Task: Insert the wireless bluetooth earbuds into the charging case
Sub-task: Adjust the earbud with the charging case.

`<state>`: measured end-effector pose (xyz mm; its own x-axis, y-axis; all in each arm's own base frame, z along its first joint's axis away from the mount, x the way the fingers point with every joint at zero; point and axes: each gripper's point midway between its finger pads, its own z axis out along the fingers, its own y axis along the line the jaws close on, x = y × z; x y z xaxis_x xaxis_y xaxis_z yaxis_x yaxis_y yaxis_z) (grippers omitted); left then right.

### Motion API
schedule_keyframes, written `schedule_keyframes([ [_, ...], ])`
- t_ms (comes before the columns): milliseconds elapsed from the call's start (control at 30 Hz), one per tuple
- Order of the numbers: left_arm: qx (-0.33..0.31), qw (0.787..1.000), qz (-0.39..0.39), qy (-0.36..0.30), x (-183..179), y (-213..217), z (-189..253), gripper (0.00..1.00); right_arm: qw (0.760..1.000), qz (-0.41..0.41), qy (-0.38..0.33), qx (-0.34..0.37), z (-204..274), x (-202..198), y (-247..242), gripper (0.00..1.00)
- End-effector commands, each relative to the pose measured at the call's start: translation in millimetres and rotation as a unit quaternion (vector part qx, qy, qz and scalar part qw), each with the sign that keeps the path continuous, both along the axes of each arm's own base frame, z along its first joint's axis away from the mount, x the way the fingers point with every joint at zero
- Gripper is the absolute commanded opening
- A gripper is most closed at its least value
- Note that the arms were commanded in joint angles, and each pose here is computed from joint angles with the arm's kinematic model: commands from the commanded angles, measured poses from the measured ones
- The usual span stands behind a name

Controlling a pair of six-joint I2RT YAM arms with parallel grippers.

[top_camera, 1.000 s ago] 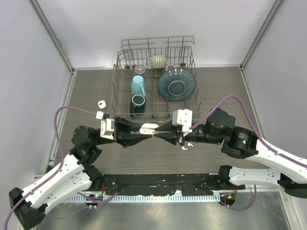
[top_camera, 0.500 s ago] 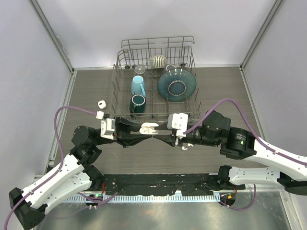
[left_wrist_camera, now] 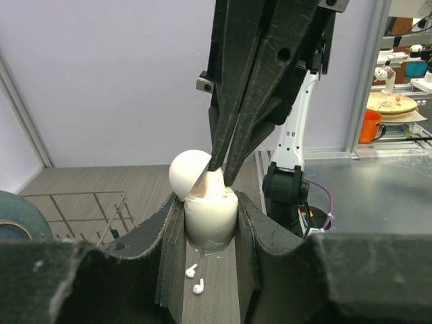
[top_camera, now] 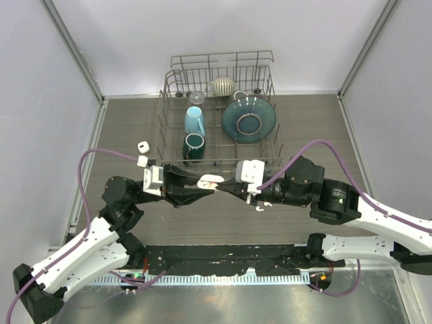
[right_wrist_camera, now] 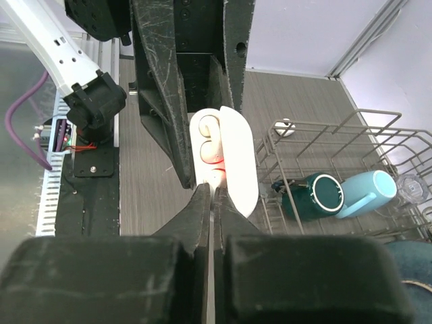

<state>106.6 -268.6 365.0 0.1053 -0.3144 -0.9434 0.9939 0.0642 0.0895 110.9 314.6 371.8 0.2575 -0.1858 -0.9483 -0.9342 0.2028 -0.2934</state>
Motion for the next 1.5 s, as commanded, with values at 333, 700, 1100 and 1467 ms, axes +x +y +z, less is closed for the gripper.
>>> schedule_keyframes([
  [333,-0.035,0.997,-0.046,-0.058,-26.4,5.5,32.8,0.0,0.998,-0.033,-0.006,0.056,34.4,7.2,-12.6,0.01],
  [700,-0.026,0.996,-0.063,-0.057,-30.4,3.7,28.4,0.0,0.996,-0.055,-0.008,0.073,50.1,14.7,-15.6,0.01],
  [1100,-0.021,0.995,-0.07,-0.063,-33.4,3.9,27.4,0.0,0.995,-0.05,0.016,0.088,64.8,15.1,-16.9,0.01],
  [1467,-0.035,0.995,-0.065,-0.074,-35.1,7.2,33.5,0.0,0.998,-0.023,0.029,0.052,49.6,10.7,-9.1,0.01],
])
